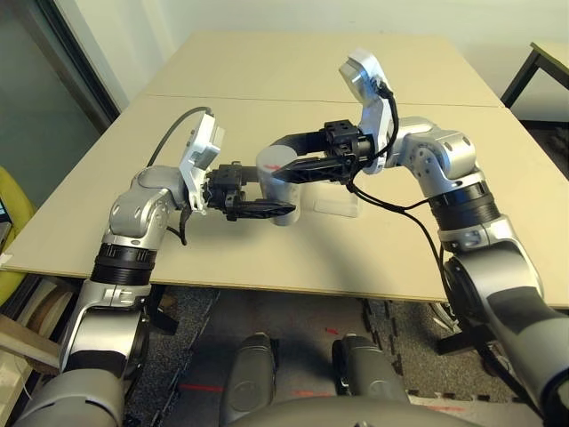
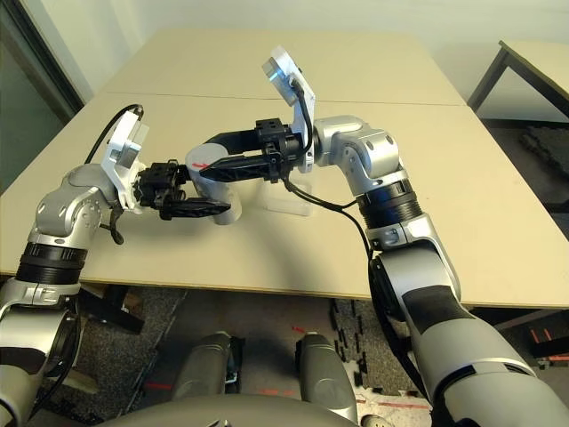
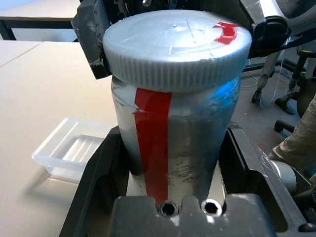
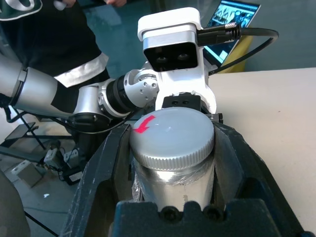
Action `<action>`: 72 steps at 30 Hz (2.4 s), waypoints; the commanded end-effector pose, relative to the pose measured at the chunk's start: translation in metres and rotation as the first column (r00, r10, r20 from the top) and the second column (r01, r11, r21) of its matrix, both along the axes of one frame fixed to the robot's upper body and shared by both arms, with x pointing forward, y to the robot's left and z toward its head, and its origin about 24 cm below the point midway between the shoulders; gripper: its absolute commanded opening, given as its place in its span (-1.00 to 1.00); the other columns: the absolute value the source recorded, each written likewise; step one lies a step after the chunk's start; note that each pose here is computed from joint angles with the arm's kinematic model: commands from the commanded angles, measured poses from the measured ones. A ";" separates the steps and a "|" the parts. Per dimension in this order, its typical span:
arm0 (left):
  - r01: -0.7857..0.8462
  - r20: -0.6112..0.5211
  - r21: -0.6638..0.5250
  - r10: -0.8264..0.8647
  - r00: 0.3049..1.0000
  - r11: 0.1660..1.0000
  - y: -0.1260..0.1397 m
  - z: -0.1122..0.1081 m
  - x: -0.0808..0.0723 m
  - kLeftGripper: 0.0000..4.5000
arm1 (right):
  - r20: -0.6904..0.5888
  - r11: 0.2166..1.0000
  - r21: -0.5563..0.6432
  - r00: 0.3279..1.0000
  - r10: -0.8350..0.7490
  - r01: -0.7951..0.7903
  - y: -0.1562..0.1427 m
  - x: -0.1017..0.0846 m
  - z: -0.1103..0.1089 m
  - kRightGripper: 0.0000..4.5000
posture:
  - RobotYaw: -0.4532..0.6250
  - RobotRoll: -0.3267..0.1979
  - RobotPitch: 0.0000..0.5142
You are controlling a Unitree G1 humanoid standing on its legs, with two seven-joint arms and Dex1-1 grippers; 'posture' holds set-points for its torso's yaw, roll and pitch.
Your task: Pour the medicine from the bottle into the box.
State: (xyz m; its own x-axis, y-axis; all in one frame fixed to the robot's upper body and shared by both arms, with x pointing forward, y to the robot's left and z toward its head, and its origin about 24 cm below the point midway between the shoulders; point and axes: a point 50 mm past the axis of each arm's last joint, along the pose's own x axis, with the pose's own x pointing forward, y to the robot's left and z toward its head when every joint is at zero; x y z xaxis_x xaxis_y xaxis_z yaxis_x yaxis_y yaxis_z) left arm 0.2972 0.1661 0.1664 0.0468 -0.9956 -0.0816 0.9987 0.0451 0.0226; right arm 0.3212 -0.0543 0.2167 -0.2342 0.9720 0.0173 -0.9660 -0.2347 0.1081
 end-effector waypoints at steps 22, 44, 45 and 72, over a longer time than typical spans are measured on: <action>-0.001 -0.007 0.029 0.001 1.000 1.000 -0.002 -0.001 0.001 0.25 | 0.086 0.998 -0.020 0.994 -0.063 0.065 0.007 0.014 -0.001 1.00 | -0.21 0.25 -0.83; -0.011 -0.009 0.037 0.012 1.000 0.999 0.004 -0.002 -0.002 0.25 | 0.085 0.989 -0.004 0.986 -0.146 0.146 -0.010 0.023 -0.002 1.00 | -0.20 0.25 -0.85; -0.012 -0.010 0.038 0.012 1.000 0.999 0.005 -0.002 -0.002 0.25 | 0.086 0.988 -0.004 0.984 -0.155 0.156 -0.014 0.023 -0.001 1.00 | -0.20 0.25 -0.86; -0.054 0.009 0.035 0.053 0.999 0.998 0.010 -0.004 0.003 0.25 | 0.140 0.982 -0.026 0.973 -0.182 0.188 -0.035 0.004 0.021 1.00 | -0.25 0.25 -0.91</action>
State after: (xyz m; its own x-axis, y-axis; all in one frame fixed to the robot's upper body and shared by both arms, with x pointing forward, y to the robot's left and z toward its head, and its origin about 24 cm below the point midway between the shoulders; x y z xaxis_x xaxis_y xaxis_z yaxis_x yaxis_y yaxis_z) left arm 0.2974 0.1756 0.1628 0.0943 -0.9899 -0.1057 0.9953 0.0914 0.0312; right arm 0.3269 -0.0997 0.2314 -0.0295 0.9991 -0.0303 -0.9995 -0.0293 0.0073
